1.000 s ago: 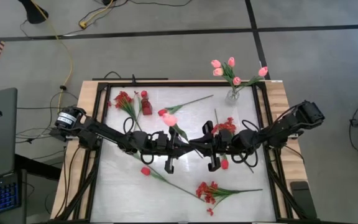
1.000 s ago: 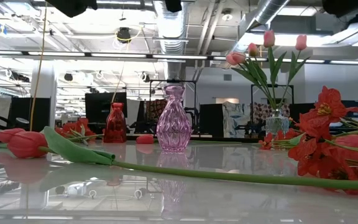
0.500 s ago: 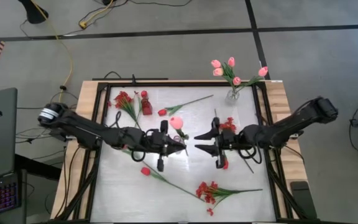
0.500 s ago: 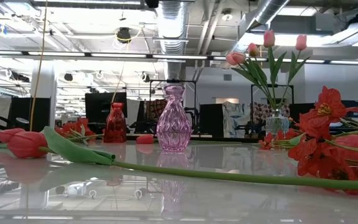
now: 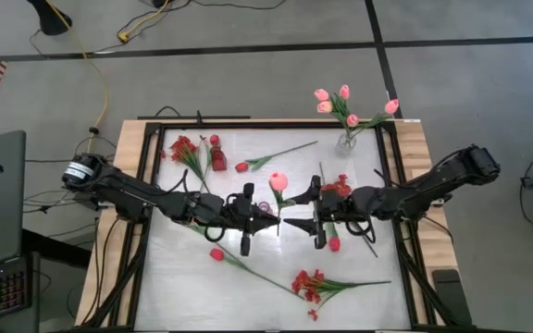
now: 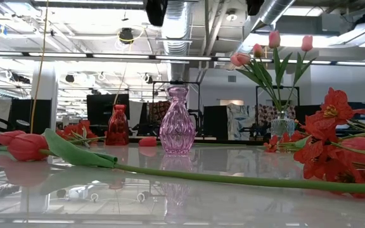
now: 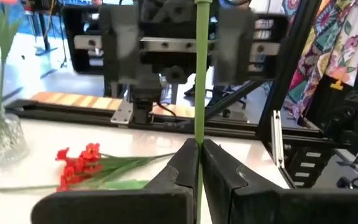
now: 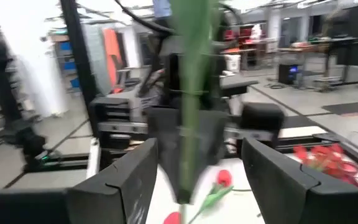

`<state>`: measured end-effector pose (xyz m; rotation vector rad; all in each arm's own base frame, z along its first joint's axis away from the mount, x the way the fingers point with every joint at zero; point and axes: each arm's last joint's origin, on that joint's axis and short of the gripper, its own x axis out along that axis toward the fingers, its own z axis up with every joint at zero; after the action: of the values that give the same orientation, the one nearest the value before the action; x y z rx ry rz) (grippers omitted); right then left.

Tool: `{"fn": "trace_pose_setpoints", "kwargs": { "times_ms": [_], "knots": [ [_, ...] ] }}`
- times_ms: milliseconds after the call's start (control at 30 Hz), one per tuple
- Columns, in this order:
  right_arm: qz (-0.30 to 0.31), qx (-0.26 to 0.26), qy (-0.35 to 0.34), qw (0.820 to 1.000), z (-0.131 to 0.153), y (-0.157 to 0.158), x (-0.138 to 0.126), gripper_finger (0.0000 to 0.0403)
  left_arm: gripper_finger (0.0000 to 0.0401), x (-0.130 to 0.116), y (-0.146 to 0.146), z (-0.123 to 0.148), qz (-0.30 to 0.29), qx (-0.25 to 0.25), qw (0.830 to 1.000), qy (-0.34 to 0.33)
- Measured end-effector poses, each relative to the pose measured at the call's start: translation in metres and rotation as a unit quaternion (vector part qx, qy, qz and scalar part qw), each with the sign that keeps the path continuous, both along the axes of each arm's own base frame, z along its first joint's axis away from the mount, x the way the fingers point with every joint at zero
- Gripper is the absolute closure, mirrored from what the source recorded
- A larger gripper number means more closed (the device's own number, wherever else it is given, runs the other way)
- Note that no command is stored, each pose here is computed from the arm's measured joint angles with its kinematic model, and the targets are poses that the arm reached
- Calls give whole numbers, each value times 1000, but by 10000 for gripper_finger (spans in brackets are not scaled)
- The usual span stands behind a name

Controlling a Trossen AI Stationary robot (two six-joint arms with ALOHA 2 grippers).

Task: Sort flowers into vase by color
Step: Put the pink flower into the transparent vase

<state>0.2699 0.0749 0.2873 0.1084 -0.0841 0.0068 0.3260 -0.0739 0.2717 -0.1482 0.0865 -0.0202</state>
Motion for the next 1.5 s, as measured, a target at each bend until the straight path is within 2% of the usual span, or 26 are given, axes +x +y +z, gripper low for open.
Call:
{"fn": "trace_pose_setpoints", "kwargs": {
  "times_ms": [133, 333, 667, 867, 1067, 1167, 1367, 1500],
  "knots": [
    [28, 3, -1, 1000, 0, 1, 0, 142, 401, 7, 3, -6, -11, -14, 1000, -5],
    [30, 2, 11, 999, -2, 1, 0, 142, 401, 19, 3, -6, -27, -16, 1000, -1],
    [29, 0, 14, 999, -3, 1, 0, 151, 401, 19, 4, -8, -22, -8, 1000, 14],
    [23, 1, 14, 1000, -3, -2, 1, 212, 401, 19, 5, -9, -18, -6, 1000, 20],
    [19, 0, 18, 1000, -3, -4, 2, 320, 399, 19, 6, -10, 6, 5, 1000, 23],
    [18, -3, 29, 999, -5, -5, 1, 375, 384, 19, 6, -10, 5, 23, 999, 25],
    [0, -8, 48, 999, -1, -4, -8, 371, 325, 13, 8, -9, 17, 50, 997, 48],
    [-66, -30, 71, 995, 6, 4, -28, 378, 292, -1, 11, 0, 28, 60, 994, 85]
  ]
}}
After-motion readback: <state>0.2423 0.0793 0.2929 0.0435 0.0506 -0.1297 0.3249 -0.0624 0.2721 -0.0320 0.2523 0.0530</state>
